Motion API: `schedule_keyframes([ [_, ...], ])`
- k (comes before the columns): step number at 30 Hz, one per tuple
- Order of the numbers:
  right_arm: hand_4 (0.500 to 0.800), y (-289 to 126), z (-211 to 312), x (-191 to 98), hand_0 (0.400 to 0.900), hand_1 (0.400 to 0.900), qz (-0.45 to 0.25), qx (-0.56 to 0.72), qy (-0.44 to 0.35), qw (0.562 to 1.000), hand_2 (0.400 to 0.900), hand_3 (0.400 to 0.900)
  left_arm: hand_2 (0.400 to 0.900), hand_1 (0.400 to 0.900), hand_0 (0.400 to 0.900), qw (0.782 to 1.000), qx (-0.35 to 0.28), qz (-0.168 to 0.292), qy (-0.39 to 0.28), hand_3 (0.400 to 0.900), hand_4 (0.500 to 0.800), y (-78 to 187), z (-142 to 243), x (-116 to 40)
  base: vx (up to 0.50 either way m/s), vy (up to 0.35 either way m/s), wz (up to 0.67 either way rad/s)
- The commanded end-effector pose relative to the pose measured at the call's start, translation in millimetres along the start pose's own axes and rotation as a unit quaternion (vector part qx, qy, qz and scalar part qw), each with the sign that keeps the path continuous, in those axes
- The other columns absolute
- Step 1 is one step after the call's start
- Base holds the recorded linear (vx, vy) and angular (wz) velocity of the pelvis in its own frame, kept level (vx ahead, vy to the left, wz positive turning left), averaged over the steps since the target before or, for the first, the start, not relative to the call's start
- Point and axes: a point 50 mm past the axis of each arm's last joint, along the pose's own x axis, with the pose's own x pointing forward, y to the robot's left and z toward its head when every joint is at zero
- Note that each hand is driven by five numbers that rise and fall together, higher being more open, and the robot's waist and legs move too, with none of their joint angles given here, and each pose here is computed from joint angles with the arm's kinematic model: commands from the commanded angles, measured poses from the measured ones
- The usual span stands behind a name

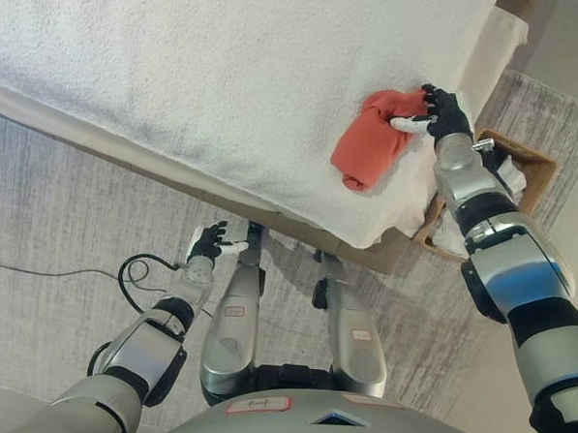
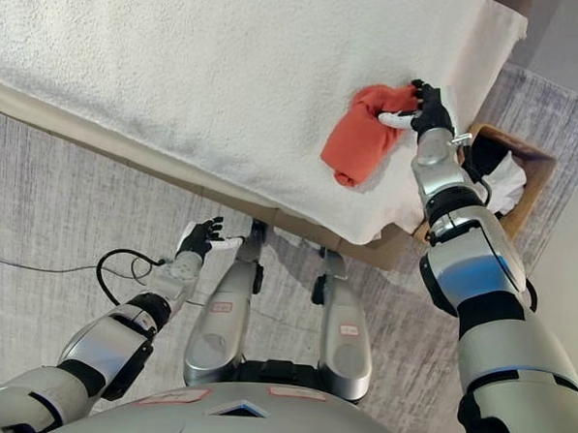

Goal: Put the clothes on the bed into the basket.

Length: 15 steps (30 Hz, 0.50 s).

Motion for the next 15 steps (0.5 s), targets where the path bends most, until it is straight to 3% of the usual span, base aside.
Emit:
schedule_keyframes([
  [1,0.5,21.0,3.1,-2.2,0.4,0.4,0.057,0.025,0.005,0.998,0.4,0.4,0.9,0.9,0.9,0.999,0.003,0.023,0.031,0.9,0.8,20.9,-18.0,-0.5,0.0,0.0,0.0],
  [15,0.5,38.7,-48.9,-14.9,0.4,0.4,0.085,0.102,0.048,0.99,0.4,0.4,0.9,0.9,0.9,0.999,0.01,0.009,0.051,0.9,0.8,17.0,-34.9,-5.2,0.014,-0.009,-0.02],
])
